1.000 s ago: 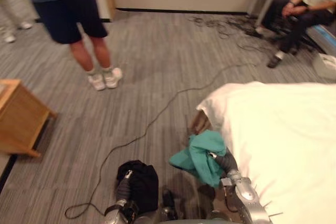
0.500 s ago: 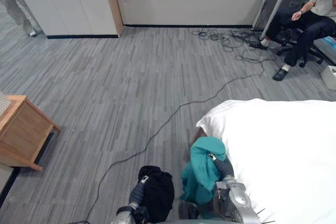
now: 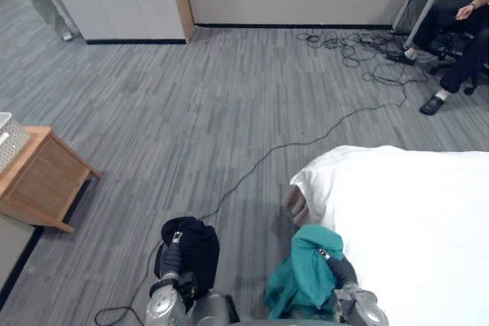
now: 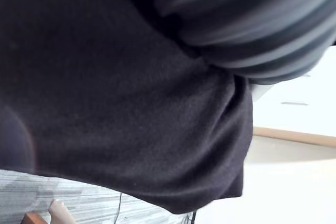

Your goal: Tidy the bed and pick cloth on bed and put in laundry

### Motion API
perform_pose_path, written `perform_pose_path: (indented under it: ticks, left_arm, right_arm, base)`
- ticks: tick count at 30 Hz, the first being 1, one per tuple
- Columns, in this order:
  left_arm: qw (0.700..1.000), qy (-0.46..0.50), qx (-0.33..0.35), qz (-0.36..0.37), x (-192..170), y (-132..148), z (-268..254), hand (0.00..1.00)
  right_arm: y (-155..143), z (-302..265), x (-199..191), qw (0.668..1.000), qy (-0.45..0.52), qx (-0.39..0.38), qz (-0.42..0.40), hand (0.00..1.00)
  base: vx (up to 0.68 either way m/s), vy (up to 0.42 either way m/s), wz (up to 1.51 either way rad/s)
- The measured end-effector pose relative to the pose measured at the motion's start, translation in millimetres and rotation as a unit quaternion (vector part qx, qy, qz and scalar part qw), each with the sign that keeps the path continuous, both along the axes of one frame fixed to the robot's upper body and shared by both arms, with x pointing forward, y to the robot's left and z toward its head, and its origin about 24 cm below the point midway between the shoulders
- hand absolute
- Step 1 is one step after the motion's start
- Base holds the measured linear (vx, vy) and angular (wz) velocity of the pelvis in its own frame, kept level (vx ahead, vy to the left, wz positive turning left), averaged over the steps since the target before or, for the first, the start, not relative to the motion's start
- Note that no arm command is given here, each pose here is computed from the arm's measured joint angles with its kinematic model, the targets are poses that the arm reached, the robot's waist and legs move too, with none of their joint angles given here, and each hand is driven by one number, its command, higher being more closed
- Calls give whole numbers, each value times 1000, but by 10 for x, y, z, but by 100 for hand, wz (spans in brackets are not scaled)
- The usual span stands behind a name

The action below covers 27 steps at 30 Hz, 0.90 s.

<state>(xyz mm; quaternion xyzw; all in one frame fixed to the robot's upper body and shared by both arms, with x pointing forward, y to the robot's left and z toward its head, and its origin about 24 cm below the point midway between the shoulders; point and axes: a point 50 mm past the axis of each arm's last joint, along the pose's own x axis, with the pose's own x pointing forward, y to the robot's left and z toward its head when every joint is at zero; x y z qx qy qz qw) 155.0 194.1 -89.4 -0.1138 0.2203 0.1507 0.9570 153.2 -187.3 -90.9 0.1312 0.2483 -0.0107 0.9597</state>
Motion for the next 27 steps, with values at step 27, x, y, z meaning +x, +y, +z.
perform_pose_path:
  ticks: [27]
  left_arm:
    - [999, 21, 7, 23, -168, 140, -10, 100]
  right_arm:
    - [130, 337, 194, 996, -76, -6, 55, 100]
  base:
    - [519, -90, 43]
